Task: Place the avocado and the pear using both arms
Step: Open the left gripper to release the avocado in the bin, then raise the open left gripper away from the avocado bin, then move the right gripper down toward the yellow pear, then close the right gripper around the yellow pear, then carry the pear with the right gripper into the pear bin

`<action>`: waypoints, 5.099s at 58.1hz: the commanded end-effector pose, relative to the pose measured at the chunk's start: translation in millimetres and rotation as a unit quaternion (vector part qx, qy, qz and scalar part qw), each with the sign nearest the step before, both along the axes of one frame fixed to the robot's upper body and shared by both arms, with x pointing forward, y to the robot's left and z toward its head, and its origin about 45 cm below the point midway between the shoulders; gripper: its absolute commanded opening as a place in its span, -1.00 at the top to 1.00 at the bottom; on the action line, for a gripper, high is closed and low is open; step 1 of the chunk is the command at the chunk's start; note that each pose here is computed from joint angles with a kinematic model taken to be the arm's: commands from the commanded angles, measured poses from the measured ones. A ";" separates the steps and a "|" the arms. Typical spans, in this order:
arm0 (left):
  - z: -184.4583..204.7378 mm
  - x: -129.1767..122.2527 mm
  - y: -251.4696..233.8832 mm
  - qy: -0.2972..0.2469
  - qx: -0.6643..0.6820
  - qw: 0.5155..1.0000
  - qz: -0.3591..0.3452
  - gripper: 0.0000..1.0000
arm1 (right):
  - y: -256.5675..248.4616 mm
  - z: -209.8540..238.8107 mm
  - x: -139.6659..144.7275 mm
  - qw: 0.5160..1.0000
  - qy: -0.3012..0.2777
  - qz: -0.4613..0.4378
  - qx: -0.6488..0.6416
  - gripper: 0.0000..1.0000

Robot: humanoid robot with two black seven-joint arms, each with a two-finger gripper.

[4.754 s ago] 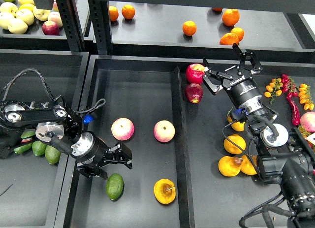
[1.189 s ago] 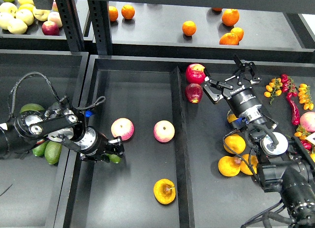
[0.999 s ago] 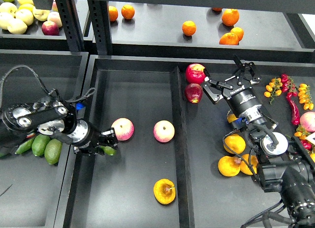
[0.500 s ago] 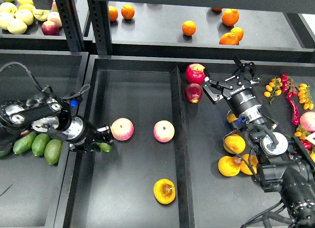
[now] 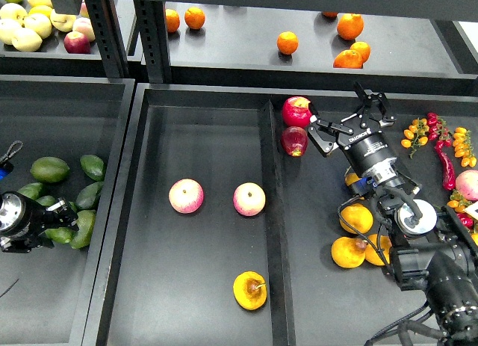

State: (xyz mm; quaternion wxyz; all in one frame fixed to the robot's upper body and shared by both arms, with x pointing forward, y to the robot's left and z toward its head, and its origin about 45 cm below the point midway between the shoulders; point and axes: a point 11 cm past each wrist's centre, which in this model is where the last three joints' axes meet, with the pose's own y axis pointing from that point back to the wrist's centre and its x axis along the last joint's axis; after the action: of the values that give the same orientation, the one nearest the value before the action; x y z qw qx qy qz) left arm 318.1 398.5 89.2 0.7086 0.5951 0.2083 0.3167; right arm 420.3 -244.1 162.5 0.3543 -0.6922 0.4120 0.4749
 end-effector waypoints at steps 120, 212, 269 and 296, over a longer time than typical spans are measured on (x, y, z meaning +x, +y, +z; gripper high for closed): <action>108.4 58.3 -119.9 -0.268 -0.680 0.539 0.419 -0.99 | -30.7 -0.6 -7.9 0.954 0.042 0.177 -0.239 -0.99; 95.5 54.4 -133.0 -0.245 -0.674 0.558 0.417 -0.99 | 87.0 -153.7 -142.6 0.658 0.119 0.550 -0.500 -0.99; 92.8 53.4 -139.6 -0.238 -0.673 0.566 0.412 -0.99 | 62.2 -170.7 -128.2 0.673 0.171 0.496 -0.521 0.67; 91.6 53.1 -141.8 -0.235 -0.672 0.569 0.411 -0.99 | 81.9 -118.0 -69.5 0.738 0.130 0.447 -0.489 0.81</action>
State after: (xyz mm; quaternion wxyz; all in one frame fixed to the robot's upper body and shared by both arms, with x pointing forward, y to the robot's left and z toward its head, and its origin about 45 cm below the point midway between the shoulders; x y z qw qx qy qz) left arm 371.4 257.7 181.2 0.7211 -0.2993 0.4090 0.4725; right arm 338.0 -164.7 31.9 -0.3600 -0.7997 0.2664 0.3999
